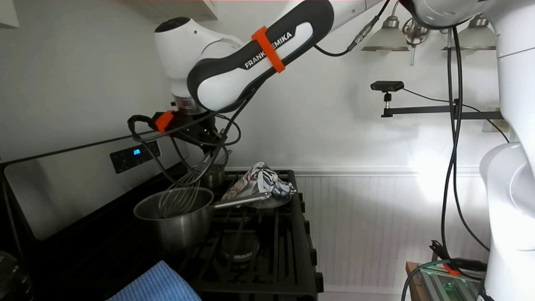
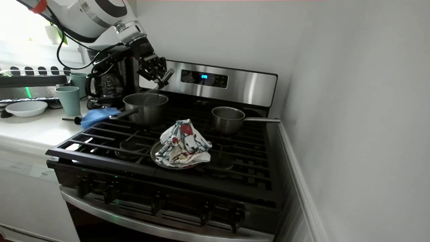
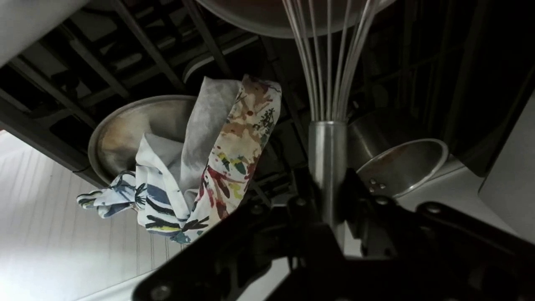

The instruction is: Pour the water out of the blue cup into the larger pot then whisk it

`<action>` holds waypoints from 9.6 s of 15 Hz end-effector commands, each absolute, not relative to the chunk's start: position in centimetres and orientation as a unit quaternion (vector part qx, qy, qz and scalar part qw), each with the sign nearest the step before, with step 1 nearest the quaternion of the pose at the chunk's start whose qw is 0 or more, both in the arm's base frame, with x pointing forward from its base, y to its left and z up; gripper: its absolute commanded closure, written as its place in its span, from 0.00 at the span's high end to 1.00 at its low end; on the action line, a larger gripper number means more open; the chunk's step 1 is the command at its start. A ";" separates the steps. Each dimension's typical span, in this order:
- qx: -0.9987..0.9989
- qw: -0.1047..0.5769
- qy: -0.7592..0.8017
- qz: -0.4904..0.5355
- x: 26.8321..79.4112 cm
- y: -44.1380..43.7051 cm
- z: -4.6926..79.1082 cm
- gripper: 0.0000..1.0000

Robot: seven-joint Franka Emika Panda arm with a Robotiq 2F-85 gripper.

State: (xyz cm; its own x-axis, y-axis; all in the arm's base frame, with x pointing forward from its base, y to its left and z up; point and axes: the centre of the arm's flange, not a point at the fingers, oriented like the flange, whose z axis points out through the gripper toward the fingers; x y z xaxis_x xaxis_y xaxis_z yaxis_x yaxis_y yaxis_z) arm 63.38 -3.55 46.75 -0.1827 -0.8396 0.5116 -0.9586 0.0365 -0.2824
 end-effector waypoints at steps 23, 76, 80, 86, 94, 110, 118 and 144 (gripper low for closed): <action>0.663 0.061 -0.725 0.178 67.3 -4.5 46.9 0.06; 0.701 0.168 -0.655 0.227 68.2 1.3 43.4 0.06; 0.642 0.142 -0.704 0.268 68.0 -0.2 45.0 0.06; 0.621 0.162 -0.716 0.273 68.1 -1.2 44.2 0.06; 0.653 0.080 -0.722 0.214 67.7 -1.7 44.6 0.06; 0.677 0.135 -0.692 0.208 67.1 -0.9 43.2 0.06; 0.641 0.096 -0.727 0.227 62.5 -4.1 49.0 0.06; 0.880 0.039 -0.473 0.020 54.5 4.8 45.5 0.06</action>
